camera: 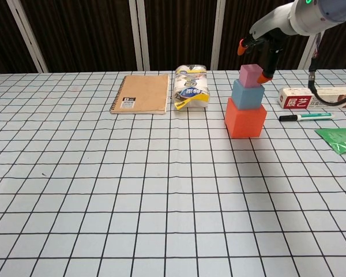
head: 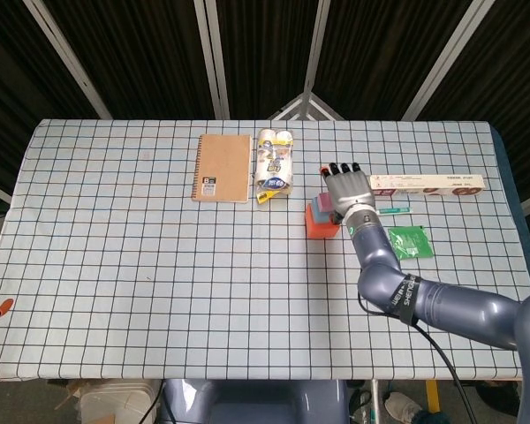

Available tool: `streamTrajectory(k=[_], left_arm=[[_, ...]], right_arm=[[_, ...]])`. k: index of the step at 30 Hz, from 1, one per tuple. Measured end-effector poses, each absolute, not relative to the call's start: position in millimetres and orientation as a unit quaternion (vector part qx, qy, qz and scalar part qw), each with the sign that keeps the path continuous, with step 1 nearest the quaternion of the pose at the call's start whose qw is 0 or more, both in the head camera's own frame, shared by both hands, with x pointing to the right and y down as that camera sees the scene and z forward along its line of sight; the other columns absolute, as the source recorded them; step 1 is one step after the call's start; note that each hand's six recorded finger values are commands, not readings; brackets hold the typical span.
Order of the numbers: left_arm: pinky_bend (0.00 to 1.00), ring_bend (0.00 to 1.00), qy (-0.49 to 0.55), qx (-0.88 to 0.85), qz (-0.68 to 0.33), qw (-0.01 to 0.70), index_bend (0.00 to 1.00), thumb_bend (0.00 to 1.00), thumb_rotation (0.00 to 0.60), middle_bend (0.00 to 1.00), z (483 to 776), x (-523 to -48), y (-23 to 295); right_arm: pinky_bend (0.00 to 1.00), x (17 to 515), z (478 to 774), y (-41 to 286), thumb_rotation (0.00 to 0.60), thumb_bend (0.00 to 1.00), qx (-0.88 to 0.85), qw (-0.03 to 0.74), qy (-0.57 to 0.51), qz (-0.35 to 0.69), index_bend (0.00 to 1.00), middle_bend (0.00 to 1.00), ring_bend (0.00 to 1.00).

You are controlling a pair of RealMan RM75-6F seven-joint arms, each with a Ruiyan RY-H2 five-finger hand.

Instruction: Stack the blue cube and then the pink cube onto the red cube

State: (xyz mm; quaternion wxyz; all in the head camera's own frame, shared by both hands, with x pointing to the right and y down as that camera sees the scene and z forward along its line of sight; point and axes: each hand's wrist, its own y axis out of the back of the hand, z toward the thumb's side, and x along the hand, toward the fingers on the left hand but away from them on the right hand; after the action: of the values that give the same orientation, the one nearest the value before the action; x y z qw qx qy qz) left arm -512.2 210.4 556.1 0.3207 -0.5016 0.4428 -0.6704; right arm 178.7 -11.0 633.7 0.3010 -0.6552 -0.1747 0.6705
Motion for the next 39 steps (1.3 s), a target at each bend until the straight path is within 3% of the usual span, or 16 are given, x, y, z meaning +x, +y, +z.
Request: streamTrajectory(k=[12, 20, 26, 35, 39], left_arm=[[0.00, 0.00, 0.440, -0.516, -0.661, 0.322, 0.08, 0.13, 0.600, 0.00, 554, -510, 212], [0.00, 0.00, 0.437, -0.533, -0.647, 0.327, 0.08, 0.13, 0.600, 0.00, 550, -503, 217], [0.00, 0.00, 0.435, -0.535, -0.645, 0.330, 0.08, 0.13, 0.600, 0.00, 547, -502, 222], [0.00, 0.00, 0.433, -0.536, -0.643, 0.334, 0.08, 0.13, 0.600, 0.00, 547, -499, 224], [0.00, 0.00, 0.433, -0.537, -0.642, 0.335, 0.08, 0.13, 0.600, 0.00, 547, -499, 224]], right_arm=[[0.00, 201, 600, 8, 0.600, 0.33, -0.652, 0.302, -0.176, 0.672, 0.00, 0.00, 0.00], [0.00, 268, 574, 38, 0.600, 0.33, -0.645, 0.296, -0.240, 0.662, 0.00, 0.00, 0.00], [0.00, 322, 568, 84, 0.600, 0.33, -0.646, 0.302, -0.285, 0.641, 0.00, 0.00, 0.00], [0.00, 393, 566, 197, 0.600, 0.33, -0.641, 0.352, -0.338, 0.592, 0.00, 0.00, 0.00], [0.00, 420, 567, 229, 0.600, 0.29, -0.608, 0.377, -0.349, 0.605, 0.00, 0.00, 0.00]])
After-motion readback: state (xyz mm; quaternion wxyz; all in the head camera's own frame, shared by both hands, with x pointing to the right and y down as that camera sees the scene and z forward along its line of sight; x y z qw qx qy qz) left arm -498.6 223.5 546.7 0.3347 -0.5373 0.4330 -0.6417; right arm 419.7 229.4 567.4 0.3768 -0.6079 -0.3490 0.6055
